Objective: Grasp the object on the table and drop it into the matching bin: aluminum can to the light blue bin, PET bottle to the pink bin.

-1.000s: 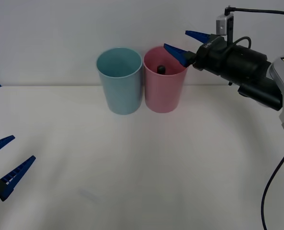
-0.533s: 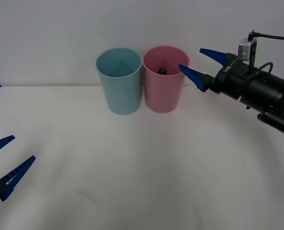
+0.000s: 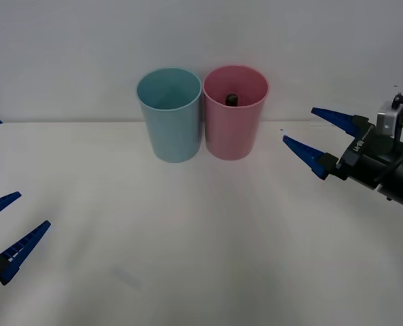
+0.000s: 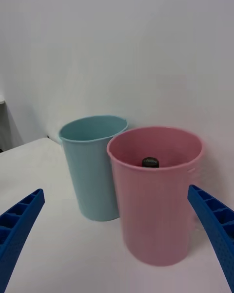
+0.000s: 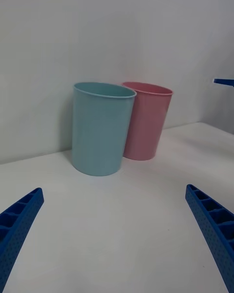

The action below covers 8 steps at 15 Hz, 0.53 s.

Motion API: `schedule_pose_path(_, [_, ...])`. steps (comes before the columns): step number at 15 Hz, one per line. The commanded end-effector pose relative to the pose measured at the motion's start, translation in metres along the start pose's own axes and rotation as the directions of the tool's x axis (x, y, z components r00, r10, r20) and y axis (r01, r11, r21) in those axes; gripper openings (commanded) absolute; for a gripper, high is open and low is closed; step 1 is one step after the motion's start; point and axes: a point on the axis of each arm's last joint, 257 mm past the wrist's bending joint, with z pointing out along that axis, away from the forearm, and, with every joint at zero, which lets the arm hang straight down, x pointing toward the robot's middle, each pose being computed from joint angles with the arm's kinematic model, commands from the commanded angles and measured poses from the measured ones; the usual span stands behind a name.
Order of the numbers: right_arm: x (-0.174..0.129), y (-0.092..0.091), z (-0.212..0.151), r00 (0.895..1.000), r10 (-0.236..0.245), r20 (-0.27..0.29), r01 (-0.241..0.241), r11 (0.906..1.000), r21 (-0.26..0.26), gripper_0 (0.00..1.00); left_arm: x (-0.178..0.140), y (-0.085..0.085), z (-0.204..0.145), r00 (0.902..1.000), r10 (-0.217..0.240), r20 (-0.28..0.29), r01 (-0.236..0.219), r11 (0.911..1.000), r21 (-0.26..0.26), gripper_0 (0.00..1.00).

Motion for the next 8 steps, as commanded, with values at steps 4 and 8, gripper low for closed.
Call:
schedule_pose_path(4, [0.041,0.007,-0.059,0.994,-0.096,-0.058,0.1,0.9932,0.06,1.0,0.0,0.0,0.0,1.0,0.0,0.0,0.0,1.0,0.0,1.0])
schedule_pose_path(8, [0.058,0.007,-0.088,0.989,-0.124,-0.076,0.132,0.9849,0.112,1.0,0.0,0.0,0.0,1.0,0.0,0.0,0.0,1.0,0.0,1.0])
